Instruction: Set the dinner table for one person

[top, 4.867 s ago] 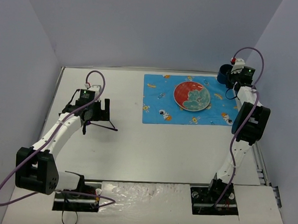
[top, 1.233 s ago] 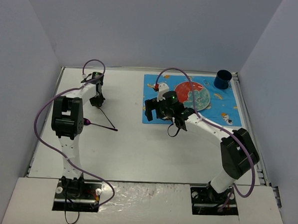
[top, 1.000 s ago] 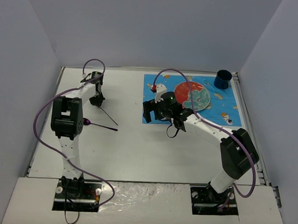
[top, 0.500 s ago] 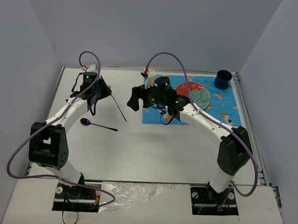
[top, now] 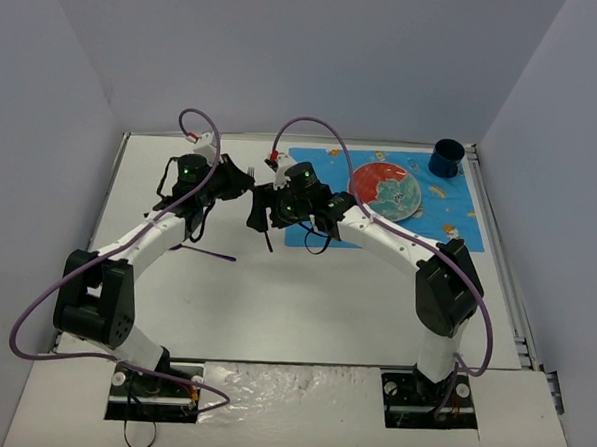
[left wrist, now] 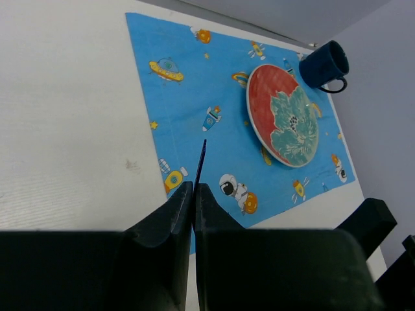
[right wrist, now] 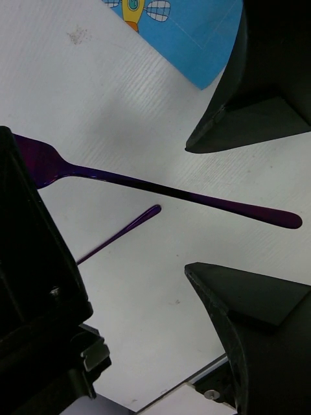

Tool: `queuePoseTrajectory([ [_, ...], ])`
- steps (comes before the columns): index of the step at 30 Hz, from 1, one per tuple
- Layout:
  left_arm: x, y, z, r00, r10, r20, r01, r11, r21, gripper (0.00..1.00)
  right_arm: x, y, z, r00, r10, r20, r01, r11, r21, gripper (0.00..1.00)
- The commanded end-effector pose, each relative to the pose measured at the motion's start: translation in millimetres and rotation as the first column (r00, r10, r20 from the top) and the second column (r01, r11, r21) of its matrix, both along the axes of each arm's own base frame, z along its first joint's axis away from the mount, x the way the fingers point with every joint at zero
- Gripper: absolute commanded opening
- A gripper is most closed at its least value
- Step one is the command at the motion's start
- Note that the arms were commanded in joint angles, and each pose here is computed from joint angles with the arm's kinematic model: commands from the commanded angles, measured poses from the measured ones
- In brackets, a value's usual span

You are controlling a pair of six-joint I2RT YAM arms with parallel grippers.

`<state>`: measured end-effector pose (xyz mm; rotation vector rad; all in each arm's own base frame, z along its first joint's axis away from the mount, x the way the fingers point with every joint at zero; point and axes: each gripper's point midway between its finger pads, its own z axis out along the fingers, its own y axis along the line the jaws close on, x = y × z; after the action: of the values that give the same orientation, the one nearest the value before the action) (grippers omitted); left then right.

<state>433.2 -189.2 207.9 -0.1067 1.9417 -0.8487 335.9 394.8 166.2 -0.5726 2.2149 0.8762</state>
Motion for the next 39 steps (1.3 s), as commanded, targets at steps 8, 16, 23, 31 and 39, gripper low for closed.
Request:
queuePoseTrajectory([
  [8,-4.4,-26.0,69.3,0.966,-0.084,0.245,0.114,0.987,-0.109,0.0,20.2,-2.6,48.6,0.986,-0.092,0.14,0.086,0.995,0.048,0.37],
  [16,-6.6,-32.7,67.2,0.958,-0.115,0.264,0.149,0.983,-0.111,0.0,25.5,-8.0,54.9,0.978,-0.126,0.166,0.12,0.992,0.045,0.24],
  [23,-8.0,-36.0,60.6,0.956,-0.134,0.262,0.166,0.98,-0.107,0.0,26.4,-13.3,59.5,0.972,-0.147,0.184,0.142,0.989,0.042,0.19],
  [31,-9.8,-41.8,47.0,0.954,-0.164,0.249,0.195,0.975,-0.106,0.01,28.8,-21.8,69.4,0.96,-0.173,0.22,0.169,0.985,0.039,0.0],
  [39,-6.2,-40.7,29.6,0.972,-0.164,0.169,0.18,0.98,-0.084,0.46,33.3,-35.8,52.0,0.953,-0.206,0.22,0.213,0.977,-0.007,0.0],
])
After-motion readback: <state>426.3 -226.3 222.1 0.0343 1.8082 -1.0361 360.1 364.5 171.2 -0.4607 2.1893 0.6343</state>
